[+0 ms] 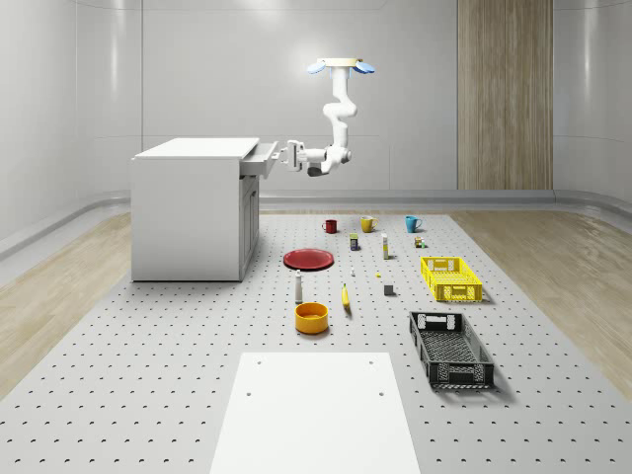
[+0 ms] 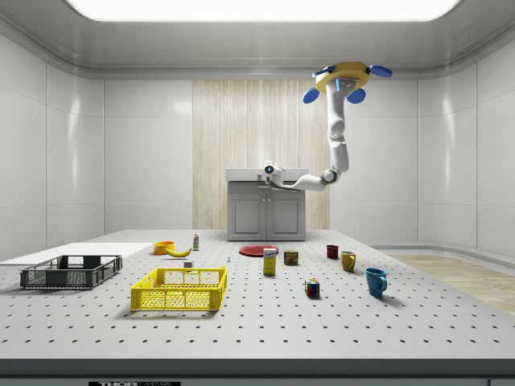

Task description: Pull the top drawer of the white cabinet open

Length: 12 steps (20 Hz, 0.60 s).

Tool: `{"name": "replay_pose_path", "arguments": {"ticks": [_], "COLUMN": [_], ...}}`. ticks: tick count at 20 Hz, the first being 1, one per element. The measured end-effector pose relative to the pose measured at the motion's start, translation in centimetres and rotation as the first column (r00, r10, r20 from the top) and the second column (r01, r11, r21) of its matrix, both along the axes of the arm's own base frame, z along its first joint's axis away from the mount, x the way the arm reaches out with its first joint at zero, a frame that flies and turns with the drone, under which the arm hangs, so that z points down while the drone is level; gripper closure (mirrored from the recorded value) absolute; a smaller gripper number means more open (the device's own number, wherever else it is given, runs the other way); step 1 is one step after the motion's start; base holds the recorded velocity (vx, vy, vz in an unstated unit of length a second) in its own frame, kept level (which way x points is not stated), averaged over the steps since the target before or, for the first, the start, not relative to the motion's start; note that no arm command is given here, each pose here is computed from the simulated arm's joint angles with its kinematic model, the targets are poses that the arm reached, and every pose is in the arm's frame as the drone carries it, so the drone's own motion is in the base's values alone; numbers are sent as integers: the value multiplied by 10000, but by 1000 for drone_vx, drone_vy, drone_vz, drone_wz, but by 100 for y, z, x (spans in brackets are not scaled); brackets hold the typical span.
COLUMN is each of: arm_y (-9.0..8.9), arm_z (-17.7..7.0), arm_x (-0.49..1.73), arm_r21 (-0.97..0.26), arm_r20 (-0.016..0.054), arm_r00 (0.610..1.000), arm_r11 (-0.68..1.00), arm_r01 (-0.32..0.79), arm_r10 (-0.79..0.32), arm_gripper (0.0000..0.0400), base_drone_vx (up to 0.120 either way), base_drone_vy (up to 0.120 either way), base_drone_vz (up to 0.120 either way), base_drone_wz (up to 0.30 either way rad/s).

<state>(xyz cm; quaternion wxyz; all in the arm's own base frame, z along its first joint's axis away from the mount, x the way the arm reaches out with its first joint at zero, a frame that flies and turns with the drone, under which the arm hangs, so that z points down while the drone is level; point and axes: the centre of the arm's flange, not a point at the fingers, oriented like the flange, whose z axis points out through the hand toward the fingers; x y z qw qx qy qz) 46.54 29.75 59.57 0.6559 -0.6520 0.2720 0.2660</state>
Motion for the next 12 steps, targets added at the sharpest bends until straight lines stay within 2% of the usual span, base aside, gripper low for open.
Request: {"name": "replay_pose_path", "arguments": {"ticks": [5, 12], "arm_y": [-92, -389], "arm_z": [1, 3], "arm_x": [-16, -8], "arm_r21": [-1, -3], "arm_r20": [-1, -1], "arm_r00": [10000, 10000], "arm_r11": [10000, 10000], "arm_r01": [-81, -53], "arm_r10": [81, 53], "arm_gripper": [98, 95], "base_drone_vx": [0, 0], "base_drone_vy": [0, 0], "base_drone_vz": [0, 0], "base_drone_wz": [0, 0]}}
